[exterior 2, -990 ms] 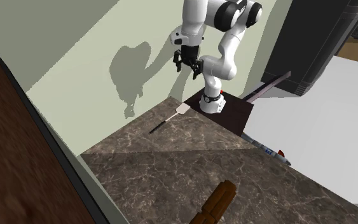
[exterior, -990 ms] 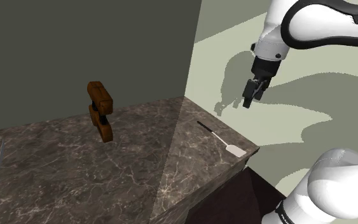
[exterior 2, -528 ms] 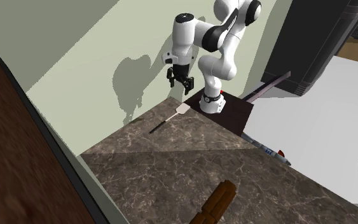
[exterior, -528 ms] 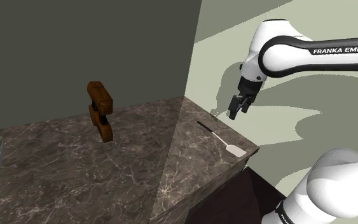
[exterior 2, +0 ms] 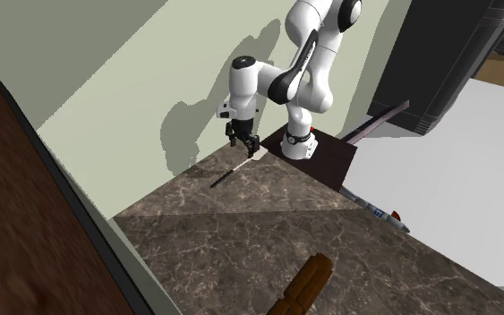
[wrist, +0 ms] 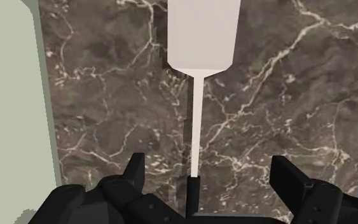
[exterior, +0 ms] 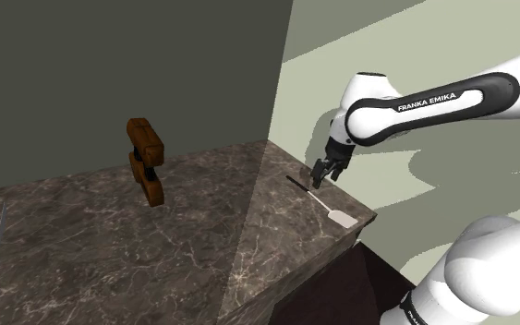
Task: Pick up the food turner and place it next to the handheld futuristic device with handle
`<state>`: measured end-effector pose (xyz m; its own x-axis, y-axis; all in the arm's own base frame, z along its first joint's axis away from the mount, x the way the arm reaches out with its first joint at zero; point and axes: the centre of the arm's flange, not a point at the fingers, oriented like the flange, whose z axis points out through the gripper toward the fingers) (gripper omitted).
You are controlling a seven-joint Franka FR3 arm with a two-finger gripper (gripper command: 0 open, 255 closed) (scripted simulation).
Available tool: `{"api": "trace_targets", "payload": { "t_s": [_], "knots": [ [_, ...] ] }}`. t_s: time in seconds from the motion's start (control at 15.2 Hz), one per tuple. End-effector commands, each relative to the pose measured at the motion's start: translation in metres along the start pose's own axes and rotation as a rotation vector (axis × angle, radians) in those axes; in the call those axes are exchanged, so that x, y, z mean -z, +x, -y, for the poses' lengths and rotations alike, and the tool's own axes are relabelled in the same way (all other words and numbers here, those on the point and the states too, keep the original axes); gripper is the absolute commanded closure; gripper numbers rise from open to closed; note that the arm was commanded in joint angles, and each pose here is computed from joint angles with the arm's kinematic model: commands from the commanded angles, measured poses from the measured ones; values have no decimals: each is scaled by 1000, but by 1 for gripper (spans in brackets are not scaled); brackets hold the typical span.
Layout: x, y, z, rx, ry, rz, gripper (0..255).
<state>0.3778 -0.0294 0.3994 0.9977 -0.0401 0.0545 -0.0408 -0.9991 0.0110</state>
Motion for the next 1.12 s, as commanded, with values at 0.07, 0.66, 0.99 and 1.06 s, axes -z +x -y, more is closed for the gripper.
{"api": "trace_targets", "payload": {
  "t_s": [0.07,0.66,0.99,1.06],
  "knots": [
    [-27,9,-4,-15,11,-12,0],
    [-62,10,-4,-15,11,-12,0],
    [-62,10,-4,-15,11,-12,0],
    [-62,10,-4,-15,11,-12,255]
  ]
}}
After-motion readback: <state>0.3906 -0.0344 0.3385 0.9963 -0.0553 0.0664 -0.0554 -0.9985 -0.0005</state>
